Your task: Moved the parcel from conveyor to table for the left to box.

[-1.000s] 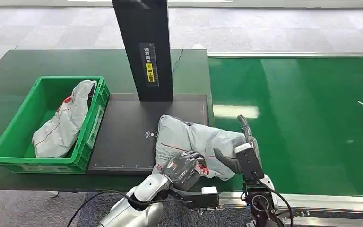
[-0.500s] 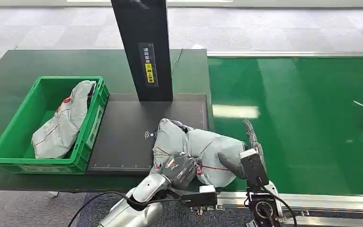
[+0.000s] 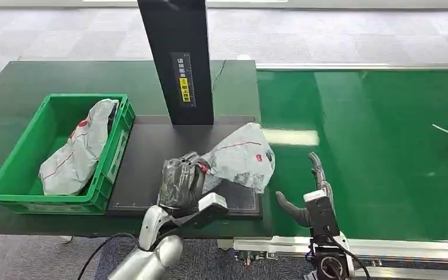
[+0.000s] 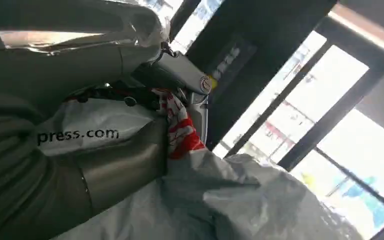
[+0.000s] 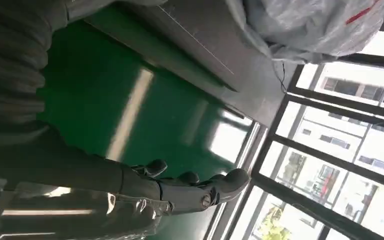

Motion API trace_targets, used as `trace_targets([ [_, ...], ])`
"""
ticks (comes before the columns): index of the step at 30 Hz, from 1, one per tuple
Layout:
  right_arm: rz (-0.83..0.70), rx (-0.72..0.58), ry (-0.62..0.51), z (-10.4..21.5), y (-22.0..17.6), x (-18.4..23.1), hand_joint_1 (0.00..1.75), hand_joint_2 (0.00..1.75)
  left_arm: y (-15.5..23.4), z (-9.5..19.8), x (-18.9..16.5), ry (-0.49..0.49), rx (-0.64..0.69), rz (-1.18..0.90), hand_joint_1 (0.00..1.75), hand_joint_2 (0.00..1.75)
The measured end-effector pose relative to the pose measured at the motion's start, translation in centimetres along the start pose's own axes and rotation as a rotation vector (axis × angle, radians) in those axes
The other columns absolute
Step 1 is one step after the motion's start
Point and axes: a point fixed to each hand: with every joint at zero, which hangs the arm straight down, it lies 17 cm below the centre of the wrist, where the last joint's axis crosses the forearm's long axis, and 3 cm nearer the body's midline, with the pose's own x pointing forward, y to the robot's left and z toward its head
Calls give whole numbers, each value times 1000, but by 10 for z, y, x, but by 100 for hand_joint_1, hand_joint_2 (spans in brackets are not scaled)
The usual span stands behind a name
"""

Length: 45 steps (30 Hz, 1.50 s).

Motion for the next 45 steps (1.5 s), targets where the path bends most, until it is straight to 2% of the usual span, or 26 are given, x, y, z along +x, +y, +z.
trace_targets([
  [4, -15, -21, -10, -3, -4, 3, 0, 175, 52, -5, 33, -199, 161, -19, 175, 175],
  [6, -23, -31, -17, -5, -6, 5, 0, 175, 78, -9, 43, -268, 249, -26, 175, 175],
  [11, -45, -32, -35, -10, -2, 10, 0, 175, 153, -8, 32, -254, 446, -113, 175, 175],
  [15, -57, -24, -44, -14, 2, 13, 0, 175, 208, -6, 42, -283, 569, -197, 175, 175],
  [18, -63, -17, -47, -17, 4, 13, 0, 175, 238, -4, 50, -305, 640, -245, 175, 175],
  [21, -66, -18, -49, -20, 4, 12, 0, 175, 252, -4, 43, -287, 663, -297, 175, 175],
  [23, -64, -19, -43, -19, 3, 9, 0, 175, 259, -8, 25, -244, 656, -361, 175, 175],
  [25, -59, -20, -40, -18, 1, 7, 0, 175, 262, -17, -3, -154, 631, -429, 175, 175],
  [31, -51, -16, -31, -20, -2, 4, 0, 175, 262, -26, -129, 322, 545, -477, 175, 175],
  [35, -45, -12, -25, -25, -3, 4, 0, 175, 255, -14, -194, 485, 477, -468, 175, 175],
  [39, -44, 3, -26, -27, 0, 5, 0, 175, 258, 6, -231, 543, 457, -448, 175, 175],
  [43, -42, 9, -24, -26, 3, 4, 0, 175, 284, 25, -239, 448, 503, -464, 175, 175],
  [45, -41, 8, -22, -25, 3, 3, 0, 175, 299, 39, -247, 443, 543, -476, 175, 175],
])
